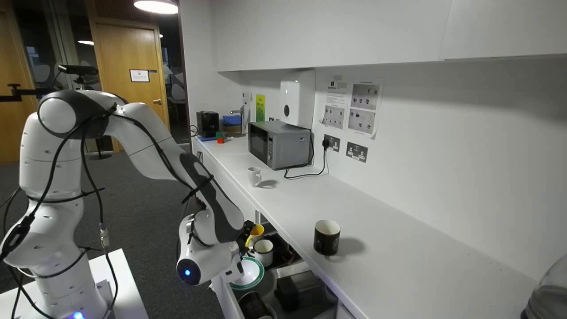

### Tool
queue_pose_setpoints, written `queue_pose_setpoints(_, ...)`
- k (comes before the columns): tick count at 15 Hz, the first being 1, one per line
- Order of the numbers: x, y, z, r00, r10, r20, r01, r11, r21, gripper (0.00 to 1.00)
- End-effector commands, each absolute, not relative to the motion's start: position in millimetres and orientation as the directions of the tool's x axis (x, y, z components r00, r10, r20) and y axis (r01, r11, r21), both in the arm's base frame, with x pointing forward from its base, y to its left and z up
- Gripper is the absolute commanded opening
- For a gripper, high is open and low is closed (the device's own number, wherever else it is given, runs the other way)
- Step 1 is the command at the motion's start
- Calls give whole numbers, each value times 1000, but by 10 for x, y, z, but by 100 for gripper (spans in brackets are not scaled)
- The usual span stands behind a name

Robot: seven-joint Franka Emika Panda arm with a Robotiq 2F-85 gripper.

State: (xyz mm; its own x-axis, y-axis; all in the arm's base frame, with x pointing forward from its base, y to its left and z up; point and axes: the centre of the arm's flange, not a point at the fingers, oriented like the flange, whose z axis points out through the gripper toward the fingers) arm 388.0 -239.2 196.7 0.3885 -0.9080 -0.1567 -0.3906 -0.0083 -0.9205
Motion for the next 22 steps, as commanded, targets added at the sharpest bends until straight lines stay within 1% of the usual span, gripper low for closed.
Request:
queue_pose_setpoints(1, 3907, -2483, 2196, 386, -914, -127, -369, -27, -929, 100)
queue_pose_setpoints(5, 3934, -2588, 2363, 369, -927, -71, -356, -71, -932, 100)
queue_pose_setpoints(11, 4021, -2847, 2732, 328, -941, 83, -367, -208, -907, 99)
queue_pose_setpoints(17, 4178, -2977, 2977, 416, -866, 278, -348, -434, -831, 100)
queue_pose_setpoints(22, 4342, -3076, 3066, 550, -723, 418, -272, -628, -729, 100)
